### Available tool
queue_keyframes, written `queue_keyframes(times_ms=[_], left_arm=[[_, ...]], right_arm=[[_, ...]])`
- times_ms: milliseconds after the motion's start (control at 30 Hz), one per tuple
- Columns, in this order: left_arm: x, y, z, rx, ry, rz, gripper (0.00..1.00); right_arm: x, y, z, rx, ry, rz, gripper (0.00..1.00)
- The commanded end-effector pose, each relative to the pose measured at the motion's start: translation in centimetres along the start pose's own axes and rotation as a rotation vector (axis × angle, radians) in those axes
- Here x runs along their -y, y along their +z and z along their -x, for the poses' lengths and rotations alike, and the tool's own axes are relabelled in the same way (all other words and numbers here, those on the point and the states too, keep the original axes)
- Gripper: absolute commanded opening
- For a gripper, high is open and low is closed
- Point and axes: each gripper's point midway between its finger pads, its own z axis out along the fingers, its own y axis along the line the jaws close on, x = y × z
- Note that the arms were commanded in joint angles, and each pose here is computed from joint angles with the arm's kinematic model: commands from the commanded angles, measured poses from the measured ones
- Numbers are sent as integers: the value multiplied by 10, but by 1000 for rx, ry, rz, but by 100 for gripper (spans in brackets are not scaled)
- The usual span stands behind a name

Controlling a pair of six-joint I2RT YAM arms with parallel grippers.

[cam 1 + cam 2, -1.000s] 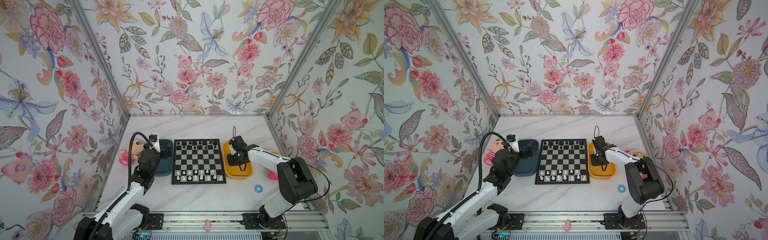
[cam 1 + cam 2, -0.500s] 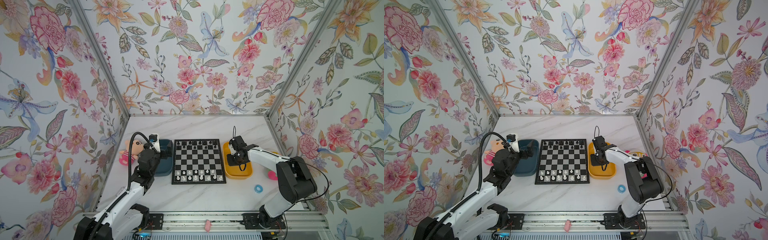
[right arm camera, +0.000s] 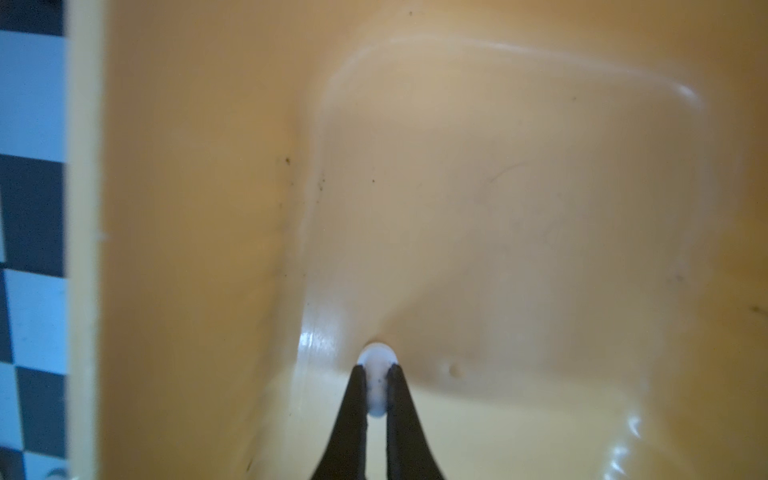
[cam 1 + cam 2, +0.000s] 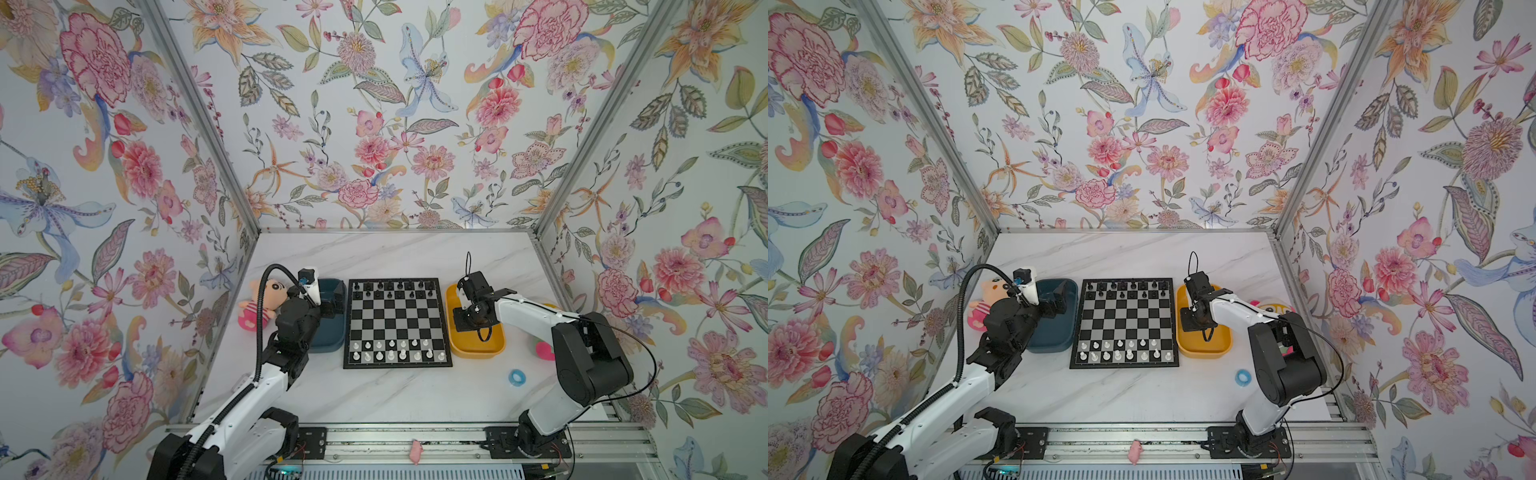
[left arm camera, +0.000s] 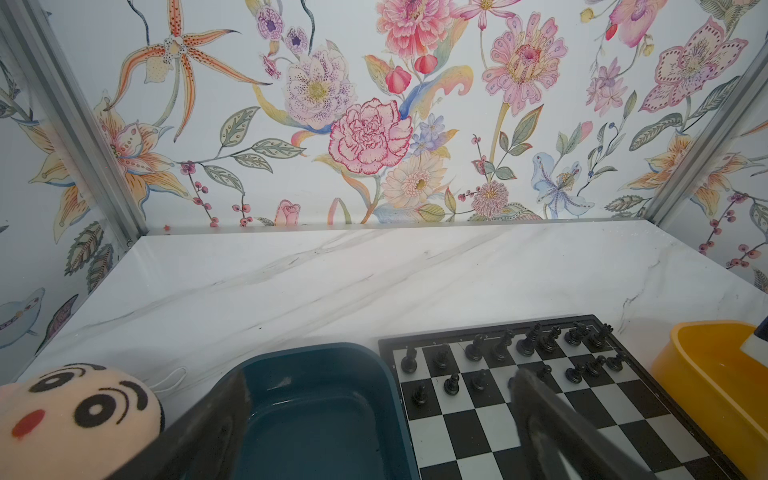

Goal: Set up the chess pieces on the board
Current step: 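Lower the right gripper into the yellow tray and grasp the last white pawn, then carry the white pawn with the right gripper over the board's near rows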

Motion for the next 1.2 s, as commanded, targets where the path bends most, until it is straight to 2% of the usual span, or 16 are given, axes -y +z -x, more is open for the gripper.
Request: queue_keyframes(times_ms=[0, 533, 900, 1167], left_arm=[[-3, 1, -1, -4, 11, 10, 99], [-4, -2, -1, 4, 19, 10, 99], [-4, -2, -3, -5, 27, 14, 99], [-4, -5, -3, 4, 21, 9, 99]], right_arm=[[2, -3, 0, -3, 2, -3, 1], [-4, -51, 4, 60, -14, -6, 0], [-34, -91, -13, 83, -83, -3, 0], [-64, -96, -31, 50, -123, 49, 0]])
